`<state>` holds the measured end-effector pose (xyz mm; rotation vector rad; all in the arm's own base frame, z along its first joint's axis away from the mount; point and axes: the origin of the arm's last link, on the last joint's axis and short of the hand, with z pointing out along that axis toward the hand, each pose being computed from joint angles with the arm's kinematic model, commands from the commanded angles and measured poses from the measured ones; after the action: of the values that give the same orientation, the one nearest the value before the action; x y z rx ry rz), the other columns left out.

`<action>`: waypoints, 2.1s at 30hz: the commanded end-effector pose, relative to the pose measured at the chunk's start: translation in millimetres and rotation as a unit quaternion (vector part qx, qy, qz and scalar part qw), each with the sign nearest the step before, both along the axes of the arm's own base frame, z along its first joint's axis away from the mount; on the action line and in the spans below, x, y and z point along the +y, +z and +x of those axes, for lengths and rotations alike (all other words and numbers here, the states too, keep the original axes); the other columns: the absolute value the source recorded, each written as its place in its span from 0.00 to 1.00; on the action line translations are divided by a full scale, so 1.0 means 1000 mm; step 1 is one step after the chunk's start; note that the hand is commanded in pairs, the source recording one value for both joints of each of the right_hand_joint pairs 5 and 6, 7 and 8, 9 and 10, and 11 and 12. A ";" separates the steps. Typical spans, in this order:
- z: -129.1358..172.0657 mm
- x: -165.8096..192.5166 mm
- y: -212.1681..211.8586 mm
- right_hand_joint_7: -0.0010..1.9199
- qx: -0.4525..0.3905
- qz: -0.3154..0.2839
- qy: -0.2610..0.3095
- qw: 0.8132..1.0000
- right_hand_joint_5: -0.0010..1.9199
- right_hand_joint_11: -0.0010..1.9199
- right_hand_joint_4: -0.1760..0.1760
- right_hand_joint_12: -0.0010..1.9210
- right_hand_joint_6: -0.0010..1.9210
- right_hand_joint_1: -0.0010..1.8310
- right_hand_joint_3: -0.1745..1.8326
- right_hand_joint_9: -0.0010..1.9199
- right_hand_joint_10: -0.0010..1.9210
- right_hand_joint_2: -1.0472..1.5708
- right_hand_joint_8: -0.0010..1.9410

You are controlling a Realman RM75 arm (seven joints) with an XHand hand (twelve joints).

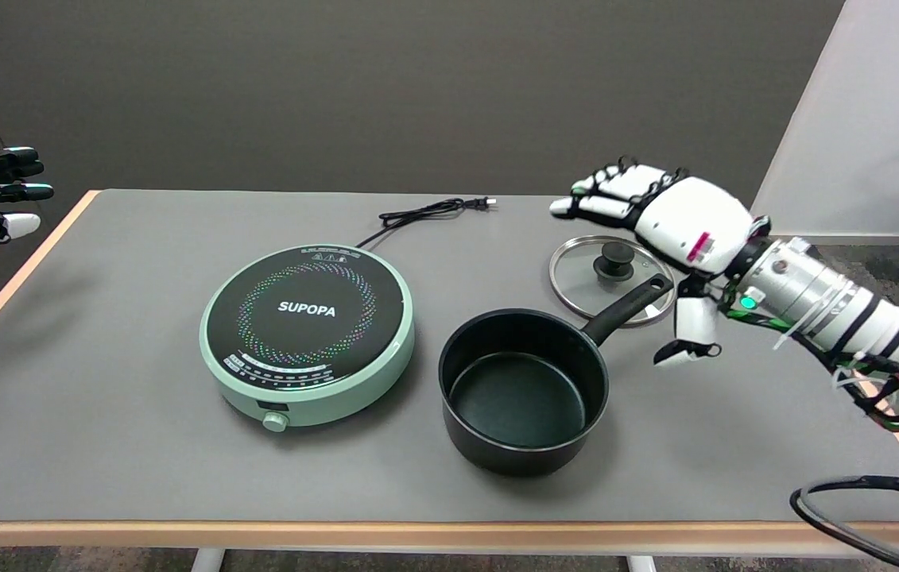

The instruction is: Pick up the soup pot.

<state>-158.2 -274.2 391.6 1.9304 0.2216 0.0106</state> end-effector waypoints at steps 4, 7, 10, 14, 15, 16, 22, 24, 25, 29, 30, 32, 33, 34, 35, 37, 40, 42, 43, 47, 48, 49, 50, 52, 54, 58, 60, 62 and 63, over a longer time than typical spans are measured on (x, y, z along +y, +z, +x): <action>-0.029 -0.007 0.017 0.17 0.142 -0.044 -0.055 0.987 0.17 0.17 1.00 0.17 0.17 0.63 0.59 0.17 0.17 0.15 0.16; -0.021 -0.007 0.024 0.17 0.148 -0.047 -0.053 0.986 0.17 0.17 1.00 0.17 0.17 0.63 0.59 0.17 0.17 0.15 0.17; -0.015 -0.009 0.028 0.17 0.149 -0.048 -0.049 0.986 0.17 0.17 1.00 0.17 0.17 0.63 0.59 0.17 0.17 0.15 0.17; -0.005 -0.014 0.031 0.17 0.157 -0.053 -0.038 0.985 0.17 0.17 1.00 0.17 0.17 0.63 0.58 0.17 0.17 0.15 0.17; -0.003 -0.015 0.032 0.17 0.161 -0.054 -0.035 0.985 0.17 0.17 1.00 0.17 0.17 0.63 0.58 0.17 0.17 0.15 0.17; -0.001 -0.015 0.033 0.16 0.164 -0.053 -0.033 0.984 0.16 0.16 1.00 0.16 0.16 0.63 0.57 0.16 0.16 0.15 0.16; -0.001 -0.020 0.031 0.15 0.176 -0.040 -0.039 0.983 0.15 0.15 1.00 0.15 0.15 0.63 0.55 0.15 0.15 0.16 0.15; -0.006 -0.023 0.029 0.14 0.176 -0.033 -0.047 0.983 0.14 0.14 1.00 0.14 0.14 0.63 0.54 0.14 0.14 0.16 0.14; -0.008 -0.024 0.028 0.14 0.176 -0.031 -0.049 0.983 0.14 0.14 1.00 0.14 0.14 0.62 0.54 0.14 0.14 0.16 0.14; -0.021 -0.032 0.023 0.13 0.182 -0.013 -0.069 0.981 0.13 0.13 1.00 0.13 0.13 0.62 0.52 0.13 0.13 0.16 0.13; -0.024 -0.033 0.022 0.13 0.183 -0.010 -0.075 0.980 0.13 0.13 1.00 0.13 0.13 0.61 0.51 0.13 0.13 0.16 0.13; -0.031 -0.037 0.021 0.13 0.179 -0.007 -0.087 0.980 0.13 0.13 1.00 0.13 0.13 0.61 0.50 0.13 0.13 0.17 0.13; -0.033 -0.039 0.021 0.13 0.176 -0.008 -0.090 0.980 0.13 0.13 1.00 0.13 0.13 0.61 0.50 0.13 0.13 0.16 0.13; -0.034 -0.041 0.021 0.13 0.172 -0.012 -0.091 0.981 0.13 0.13 1.00 0.13 0.13 0.61 0.50 0.13 0.13 0.16 0.13; -0.036 -0.042 0.022 0.13 0.165 -0.017 -0.093 0.982 0.13 0.13 1.00 0.13 0.13 0.61 0.49 0.13 0.13 0.16 0.13; -0.039 -0.043 0.022 0.13 0.161 -0.023 -0.096 0.982 0.13 0.13 1.00 0.13 0.13 0.61 0.49 0.13 0.13 0.17 0.13; -0.043 -0.043 0.021 0.13 0.157 -0.031 -0.100 0.982 0.13 0.13 1.00 0.13 0.13 0.60 0.49 0.13 0.13 0.17 0.13; -0.046 -0.043 0.020 0.12 0.153 -0.034 -0.102 0.982 0.12 0.12 1.00 0.12 0.12 0.60 0.50 0.12 0.12 0.16 0.12; -0.047 -0.043 0.019 0.12 0.148 -0.036 -0.102 0.983 0.12 0.12 1.00 0.12 0.12 0.60 0.51 0.12 0.12 0.16 0.12; -0.053 -0.043 0.018 0.09 0.119 -0.044 -0.108 0.986 0.09 0.09 1.00 0.09 0.09 0.59 0.55 0.09 0.09 0.14 0.09; -0.055 -0.043 0.019 0.09 0.115 -0.046 -0.110 0.986 0.09 0.09 1.00 0.09 0.09 0.59 0.55 0.09 0.09 0.14 0.09; -0.057 -0.043 0.019 0.08 0.110 -0.050 -0.112 0.986 0.08 0.08 1.00 0.08 0.08 0.59 0.56 0.08 0.08 0.13 0.08; -0.059 -0.043 0.020 0.08 0.109 -0.053 -0.114 0.986 0.08 0.08 1.00 0.08 0.08 0.59 0.57 0.08 0.08 0.13 0.08; -0.063 -0.043 0.021 0.08 0.107 -0.060 -0.118 0.985 0.08 0.08 1.00 0.08 0.08 0.59 0.58 0.08 0.08 0.13 0.08; -0.065 -0.043 0.022 0.08 0.106 -0.066 -0.121 0.985 0.08 0.08 1.00 0.08 0.08 0.59 0.59 0.08 0.08 0.12 0.08; -0.075 -0.042 0.024 0.09 0.101 -0.076 -0.134 0.983 0.09 0.09 1.00 0.09 0.09 0.59 0.60 0.09 0.09 0.12 0.09; -0.078 -0.043 0.023 0.09 0.093 -0.079 -0.137 0.983 0.09 0.09 1.00 0.09 0.09 0.59 0.61 0.09 0.09 0.12 0.09; -0.080 -0.043 0.022 0.09 0.082 -0.082 -0.140 0.983 0.09 0.09 1.00 0.09 0.09 0.58 0.61 0.09 0.09 0.12 0.09; -0.081 -0.042 0.022 0.09 0.077 -0.082 -0.141 0.984 0.09 0.09 1.00 0.09 0.09 0.58 0.61 0.09 0.09 0.12 0.09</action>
<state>-213.2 -315.2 413.4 1.8390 0.1675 -0.3759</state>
